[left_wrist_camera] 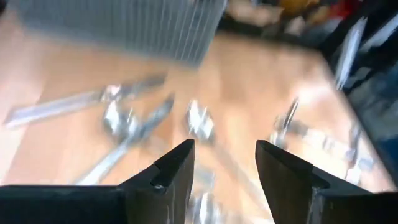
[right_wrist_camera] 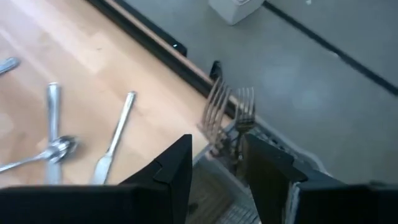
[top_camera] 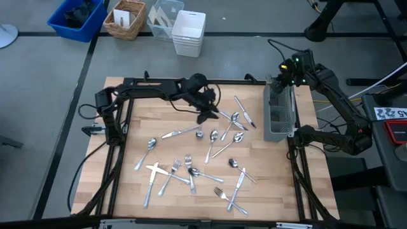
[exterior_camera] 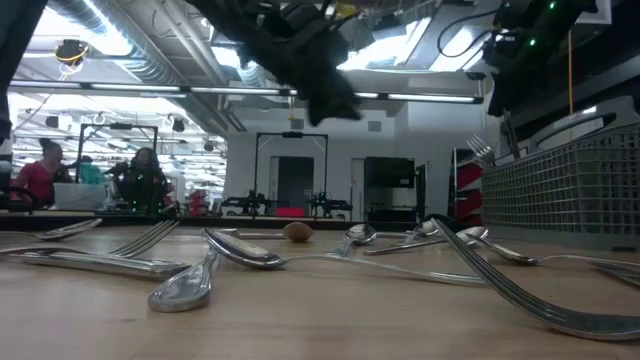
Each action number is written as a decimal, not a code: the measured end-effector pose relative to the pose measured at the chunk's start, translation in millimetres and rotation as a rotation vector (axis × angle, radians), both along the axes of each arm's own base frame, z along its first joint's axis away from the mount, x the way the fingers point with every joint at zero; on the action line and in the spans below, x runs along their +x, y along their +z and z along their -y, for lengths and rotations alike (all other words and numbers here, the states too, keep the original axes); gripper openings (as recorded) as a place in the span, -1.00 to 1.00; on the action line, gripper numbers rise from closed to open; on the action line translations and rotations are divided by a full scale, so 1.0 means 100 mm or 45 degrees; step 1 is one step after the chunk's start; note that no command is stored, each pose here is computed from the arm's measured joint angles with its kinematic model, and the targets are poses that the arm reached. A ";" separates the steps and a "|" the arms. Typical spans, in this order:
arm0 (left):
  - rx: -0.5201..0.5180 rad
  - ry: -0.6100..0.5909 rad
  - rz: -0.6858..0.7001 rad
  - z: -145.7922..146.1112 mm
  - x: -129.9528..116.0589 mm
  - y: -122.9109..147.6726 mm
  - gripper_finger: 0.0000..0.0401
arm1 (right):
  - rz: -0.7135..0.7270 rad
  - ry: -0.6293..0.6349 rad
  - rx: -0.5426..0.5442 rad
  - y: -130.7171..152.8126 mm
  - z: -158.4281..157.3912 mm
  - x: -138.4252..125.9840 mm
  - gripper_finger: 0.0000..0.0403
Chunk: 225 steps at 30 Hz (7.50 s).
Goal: Sort silverware
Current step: Put the spoon into the right section of the utensil holder
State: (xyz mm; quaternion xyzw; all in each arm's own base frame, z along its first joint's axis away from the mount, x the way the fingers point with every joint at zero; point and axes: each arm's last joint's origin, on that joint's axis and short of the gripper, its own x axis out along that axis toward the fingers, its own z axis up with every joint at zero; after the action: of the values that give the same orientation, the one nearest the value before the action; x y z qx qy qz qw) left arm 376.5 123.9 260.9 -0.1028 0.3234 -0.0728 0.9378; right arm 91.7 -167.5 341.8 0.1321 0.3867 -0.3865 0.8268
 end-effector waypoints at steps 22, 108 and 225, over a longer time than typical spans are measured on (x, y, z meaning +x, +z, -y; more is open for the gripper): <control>0.161 -0.081 -0.678 0.74 -0.15 -0.37 -0.18 | 0.490 0.338 0.142 0.51 -0.53 -0.14 -0.29; 0.423 0.087 0.560 0.90 0.49 0.57 -1.00 | 0.733 0.697 -0.076 -0.11 -1.24 -0.45 -0.29; 0.102 -0.041 -0.619 0.27 0.75 -0.87 -0.08 | 0.895 0.954 -0.031 -0.29 -1.29 -0.43 -0.29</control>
State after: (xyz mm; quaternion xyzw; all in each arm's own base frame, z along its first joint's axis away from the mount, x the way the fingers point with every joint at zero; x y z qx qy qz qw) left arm 451.9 96.5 174.2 -0.0748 0.5439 -0.0480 0.8345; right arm 49.0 -38.8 313.1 0.0969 0.1016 -0.0004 0.9901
